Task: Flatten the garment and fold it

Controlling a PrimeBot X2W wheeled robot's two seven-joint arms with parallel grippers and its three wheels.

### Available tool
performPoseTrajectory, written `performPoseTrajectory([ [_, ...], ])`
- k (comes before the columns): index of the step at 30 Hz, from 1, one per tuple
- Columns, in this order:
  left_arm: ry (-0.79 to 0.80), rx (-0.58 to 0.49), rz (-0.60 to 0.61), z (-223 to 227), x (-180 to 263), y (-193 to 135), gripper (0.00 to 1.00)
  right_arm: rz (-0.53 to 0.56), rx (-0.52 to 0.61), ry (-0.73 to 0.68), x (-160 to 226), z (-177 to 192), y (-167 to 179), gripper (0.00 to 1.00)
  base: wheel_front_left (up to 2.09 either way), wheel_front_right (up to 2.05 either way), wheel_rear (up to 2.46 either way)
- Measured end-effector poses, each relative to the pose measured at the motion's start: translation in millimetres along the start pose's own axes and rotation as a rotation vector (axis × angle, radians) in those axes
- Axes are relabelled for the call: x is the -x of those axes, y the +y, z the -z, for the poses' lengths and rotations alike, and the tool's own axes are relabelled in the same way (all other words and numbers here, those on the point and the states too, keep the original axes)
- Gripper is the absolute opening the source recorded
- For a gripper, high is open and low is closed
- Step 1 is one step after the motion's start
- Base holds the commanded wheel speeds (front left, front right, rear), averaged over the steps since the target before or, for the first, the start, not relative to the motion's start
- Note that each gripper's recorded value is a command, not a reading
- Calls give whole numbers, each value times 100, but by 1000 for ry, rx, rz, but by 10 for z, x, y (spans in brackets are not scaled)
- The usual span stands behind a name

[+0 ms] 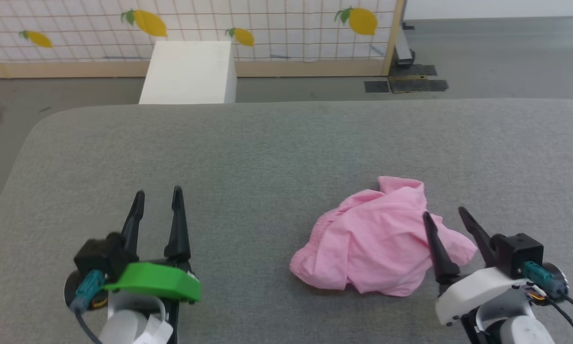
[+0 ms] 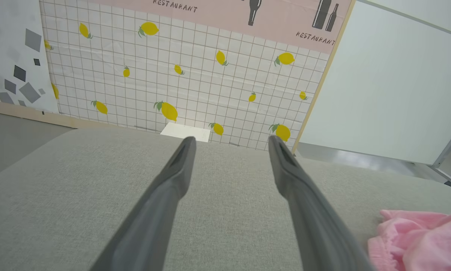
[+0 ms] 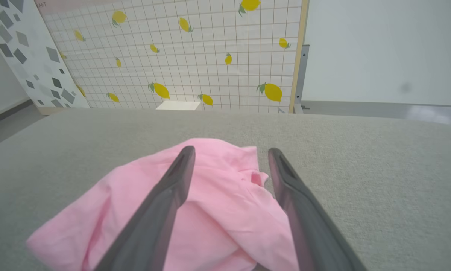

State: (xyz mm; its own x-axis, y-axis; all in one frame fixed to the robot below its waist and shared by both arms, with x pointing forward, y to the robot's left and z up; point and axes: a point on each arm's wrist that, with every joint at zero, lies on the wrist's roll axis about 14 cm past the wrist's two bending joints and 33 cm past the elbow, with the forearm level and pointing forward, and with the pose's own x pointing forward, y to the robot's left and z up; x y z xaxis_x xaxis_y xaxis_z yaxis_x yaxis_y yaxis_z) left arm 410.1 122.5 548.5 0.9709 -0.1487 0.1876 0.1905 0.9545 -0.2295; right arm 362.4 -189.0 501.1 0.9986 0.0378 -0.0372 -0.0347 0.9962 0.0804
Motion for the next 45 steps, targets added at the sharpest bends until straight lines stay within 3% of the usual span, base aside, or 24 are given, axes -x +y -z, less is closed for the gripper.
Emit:
performPoseTrajectory([
  [10, 5, 4, -57, 47, 190, 159, 100, 146, 16, 429, 109, 796, -498, 100, 0, 0, 0],
  [19, 44, 12, -71, 215, 163, 239, 100, 161, -7, 623, -31, 1145, -541, 100, 0, 0, 0],
  [20, 46, 8, -70, 223, 160, 244, 100, 155, -12, 652, -25, 1199, -518, 74, 0, 0, 0],
  [21, 49, 4, -69, 235, 157, 247, 100, 147, -12, 664, -41, 1220, -493, 21, 0, 0, 0],
  [22, 50, 4, -69, 240, 152, 249, 100, 140, -8, 660, -79, 1207, -477, 0, 0, 0, 0],
  [27, 57, 4, -72, 269, 153, 265, 100, 104, 10, 586, -321, 1000, -370, 0, 0, 0, 0],
  [36, 52, 8, -56, 257, 109, 225, 100, 24, 59, 284, -1057, -39, -95, 0, 0, 0, 0],
  [39, 50, 12, -53, 257, 81, 218, 100, 46, 87, 257, -1245, -178, -146, 0, 0, 0, 0],
  [40, 51, 14, -53, 263, 76, 218, 100, 60, 100, 262, -1294, -175, -186, 21, 0, 0, 0],
  [41, 52, 15, -54, 269, 72, 222, 100, 70, 112, 269, -1324, -150, -213, 48, 0, 0, 0],
  [42, 55, 16, -53, 277, 66, 216, 100, 79, 109, 282, -1355, -100, -242, 100, 0, 0, 0],
  [45, 63, 17, -56, 306, 71, 225, 100, 92, 102, 296, -1400, 41, -282, 100, 0, 0, 0],
])
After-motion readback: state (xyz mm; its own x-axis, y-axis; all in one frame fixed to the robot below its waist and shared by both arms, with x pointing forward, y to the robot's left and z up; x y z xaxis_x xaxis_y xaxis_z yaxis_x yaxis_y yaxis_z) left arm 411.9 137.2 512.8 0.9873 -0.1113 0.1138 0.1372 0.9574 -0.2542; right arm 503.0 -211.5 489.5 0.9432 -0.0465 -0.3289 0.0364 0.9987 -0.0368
